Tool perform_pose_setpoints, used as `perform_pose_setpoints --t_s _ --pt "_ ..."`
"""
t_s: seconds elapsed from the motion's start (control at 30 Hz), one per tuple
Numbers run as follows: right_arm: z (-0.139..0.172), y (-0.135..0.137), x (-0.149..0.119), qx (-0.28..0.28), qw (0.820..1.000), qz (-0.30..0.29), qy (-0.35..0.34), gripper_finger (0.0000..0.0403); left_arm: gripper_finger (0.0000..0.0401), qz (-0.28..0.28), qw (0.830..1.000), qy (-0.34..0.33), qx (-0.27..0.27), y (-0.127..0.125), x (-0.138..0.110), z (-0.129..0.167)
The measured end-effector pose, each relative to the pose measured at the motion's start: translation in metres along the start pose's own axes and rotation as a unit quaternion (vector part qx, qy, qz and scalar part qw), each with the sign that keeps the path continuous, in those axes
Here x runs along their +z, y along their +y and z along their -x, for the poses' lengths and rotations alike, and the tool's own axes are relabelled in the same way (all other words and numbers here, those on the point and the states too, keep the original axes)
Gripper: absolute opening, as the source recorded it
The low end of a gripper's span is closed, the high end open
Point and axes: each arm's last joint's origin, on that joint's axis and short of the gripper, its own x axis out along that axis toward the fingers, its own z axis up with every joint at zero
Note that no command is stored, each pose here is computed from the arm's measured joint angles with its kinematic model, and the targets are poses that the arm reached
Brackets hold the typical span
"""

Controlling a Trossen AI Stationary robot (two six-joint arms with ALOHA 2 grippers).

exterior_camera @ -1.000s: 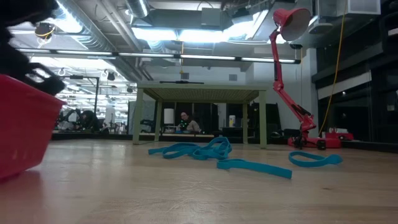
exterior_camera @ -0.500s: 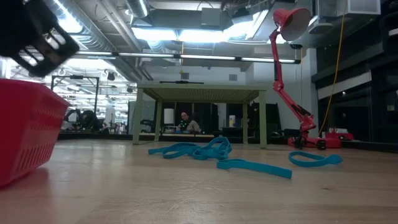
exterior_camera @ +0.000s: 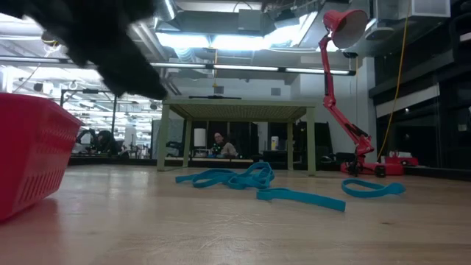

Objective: Pick & Place Office Desk Supplies
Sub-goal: Put the blue rubber band into the red bin

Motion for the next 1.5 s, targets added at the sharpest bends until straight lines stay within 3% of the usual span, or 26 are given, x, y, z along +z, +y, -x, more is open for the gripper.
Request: perform_pose_setpoints --t_s 0.23,0.53,0.77,1.17,1.3,1.5 --pt "0.000 0.000 -0.002 0.000 0.999 0.031 0.011 0.0195 0.0149 0.001 0.999 0.032 -0.007 0.043 0.017 -0.015" --pt "0.000 0.000 -0.002 0.000 0.999 0.035 0.011 0.0195 0.0149 0.012 0.995 0.097 0.025 0.067 0.003 -0.035" --pt "0.000 0.000 -0.002 0.000 0.999 0.035 0.011 0.0194 0.0149 0.006 0.995 0.094 0.031 0.074 -0.008 -0.060" --pt "0.000 0.000 -0.002 0.000 0.999 0.033 0.010 0.0194 0.0149 0.002 0.992 0.103 0.076 0.088 -0.018 -0.073" --pt "0.000 0.000 -0.002 0.000 0.999 0.033 0.011 0.0194 0.0146 0.013 0.992 0.109 0.059 0.085 -0.020 -0.076" --pt "0.000 0.000 -0.002 0.000 0.999 0.033 0.011 0.0194 0.0093 0.001 0.991 0.106 0.082 0.074 -0.026 -0.074"
